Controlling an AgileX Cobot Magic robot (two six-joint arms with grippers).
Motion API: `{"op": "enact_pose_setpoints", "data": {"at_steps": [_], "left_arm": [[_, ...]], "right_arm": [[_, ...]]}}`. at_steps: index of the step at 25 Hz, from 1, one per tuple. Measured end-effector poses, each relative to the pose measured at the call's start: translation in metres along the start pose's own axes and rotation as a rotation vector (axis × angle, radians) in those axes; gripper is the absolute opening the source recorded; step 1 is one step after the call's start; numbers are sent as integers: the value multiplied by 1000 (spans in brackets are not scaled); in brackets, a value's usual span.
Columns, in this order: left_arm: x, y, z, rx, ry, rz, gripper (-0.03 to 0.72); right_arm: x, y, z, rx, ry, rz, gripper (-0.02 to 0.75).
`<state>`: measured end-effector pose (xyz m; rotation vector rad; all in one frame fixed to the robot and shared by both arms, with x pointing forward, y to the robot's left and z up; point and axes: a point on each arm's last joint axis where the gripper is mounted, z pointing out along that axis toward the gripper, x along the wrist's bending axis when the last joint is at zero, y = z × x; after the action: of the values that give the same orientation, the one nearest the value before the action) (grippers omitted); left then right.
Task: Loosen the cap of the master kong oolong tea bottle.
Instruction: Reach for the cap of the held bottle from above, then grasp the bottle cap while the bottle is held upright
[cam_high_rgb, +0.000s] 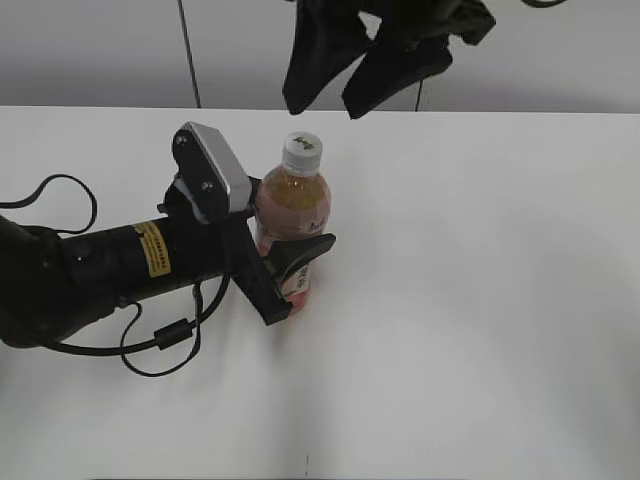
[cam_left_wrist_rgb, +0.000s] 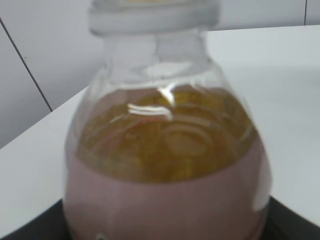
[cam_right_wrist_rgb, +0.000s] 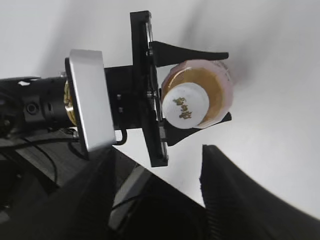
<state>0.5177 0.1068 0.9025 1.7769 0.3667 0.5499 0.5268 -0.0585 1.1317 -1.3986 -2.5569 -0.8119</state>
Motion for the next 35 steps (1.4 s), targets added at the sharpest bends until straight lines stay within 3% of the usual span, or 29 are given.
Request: {"op": "enact_pose_setpoints", "data": {"at_steps": [8, 13, 30, 35], "left_arm": [[0, 0, 0, 1, 0, 0, 422], [0, 0, 0, 0, 0, 0, 422], [0, 0, 0, -1, -1, 1, 422], [0, 0, 0, -1, -3, 3, 422]], "right_arm": [[-7, 4, 29, 70, 1, 455, 407], [-8, 9, 30, 16, 13, 647, 407], [-22, 11, 59, 56, -66, 724, 404], [-22, 10, 59, 58, -67, 728, 357]]}}
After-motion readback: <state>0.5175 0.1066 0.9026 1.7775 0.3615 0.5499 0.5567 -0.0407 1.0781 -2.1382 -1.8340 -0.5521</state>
